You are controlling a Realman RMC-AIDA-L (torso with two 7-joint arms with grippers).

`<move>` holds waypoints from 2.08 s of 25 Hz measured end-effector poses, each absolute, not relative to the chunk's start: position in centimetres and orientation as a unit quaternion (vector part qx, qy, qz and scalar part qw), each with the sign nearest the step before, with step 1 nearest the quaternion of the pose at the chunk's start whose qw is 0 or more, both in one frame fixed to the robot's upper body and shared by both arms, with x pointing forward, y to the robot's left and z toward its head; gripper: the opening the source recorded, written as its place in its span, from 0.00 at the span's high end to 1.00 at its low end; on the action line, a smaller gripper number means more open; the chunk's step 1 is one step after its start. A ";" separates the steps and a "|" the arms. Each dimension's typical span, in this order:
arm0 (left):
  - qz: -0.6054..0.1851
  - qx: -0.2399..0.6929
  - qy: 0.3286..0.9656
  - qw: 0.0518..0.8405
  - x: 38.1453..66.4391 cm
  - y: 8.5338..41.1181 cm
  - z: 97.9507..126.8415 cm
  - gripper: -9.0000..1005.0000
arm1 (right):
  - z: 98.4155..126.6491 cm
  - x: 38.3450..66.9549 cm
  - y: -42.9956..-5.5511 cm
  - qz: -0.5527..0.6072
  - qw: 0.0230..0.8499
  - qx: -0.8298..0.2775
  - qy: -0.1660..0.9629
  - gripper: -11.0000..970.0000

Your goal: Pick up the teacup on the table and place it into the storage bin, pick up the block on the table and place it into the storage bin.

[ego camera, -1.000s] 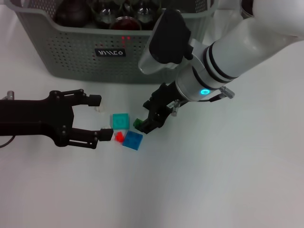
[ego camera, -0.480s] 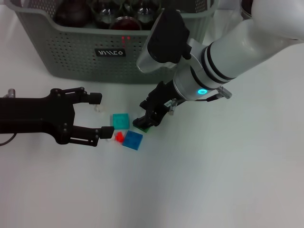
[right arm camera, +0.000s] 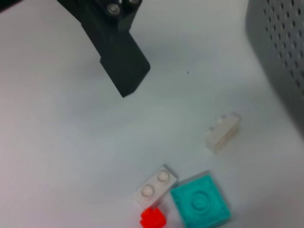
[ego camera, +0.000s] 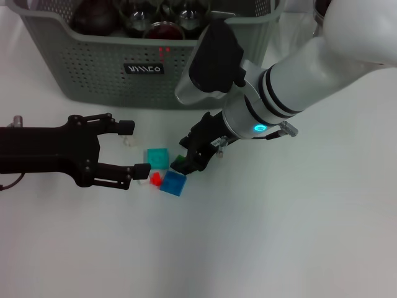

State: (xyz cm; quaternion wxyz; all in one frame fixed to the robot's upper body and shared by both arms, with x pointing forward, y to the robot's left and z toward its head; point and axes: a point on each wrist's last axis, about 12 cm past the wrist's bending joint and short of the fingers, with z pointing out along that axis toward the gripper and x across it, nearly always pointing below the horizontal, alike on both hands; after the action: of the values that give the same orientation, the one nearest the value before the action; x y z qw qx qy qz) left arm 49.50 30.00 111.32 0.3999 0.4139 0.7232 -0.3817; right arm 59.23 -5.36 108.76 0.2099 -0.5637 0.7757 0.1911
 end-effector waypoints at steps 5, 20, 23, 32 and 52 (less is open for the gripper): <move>-0.381 0.415 0.723 0.401 49.5 30.0 111.3 0.06 | 108.7 59.2 -5.4 0.190 0.212 -0.562 0.777 0.44; -0.379 0.413 0.724 0.402 49.6 30.0 111.3 0.06 | 108.4 59.2 -5.4 0.184 0.211 -0.563 0.777 0.44; -0.379 0.414 0.724 0.402 49.7 30.0 111.3 0.06 | 108.4 59.2 -5.4 0.184 0.210 -0.564 0.777 0.44; -0.382 0.413 0.723 0.401 49.8 29.8 111.2 0.06 | 108.2 59.1 -5.6 0.181 0.204 -0.564 0.779 0.45; -0.380 0.412 0.725 0.400 49.7 30.0 111.2 0.06 | 109.4 58.8 -5.5 0.193 0.201 -0.581 0.765 0.79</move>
State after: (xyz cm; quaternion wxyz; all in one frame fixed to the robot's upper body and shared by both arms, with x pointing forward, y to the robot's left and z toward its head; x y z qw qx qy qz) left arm 49.74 29.97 111.17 0.4001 0.4117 0.7254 -0.3797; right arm 58.76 -5.50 109.42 0.2015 -0.5805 0.7649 0.1932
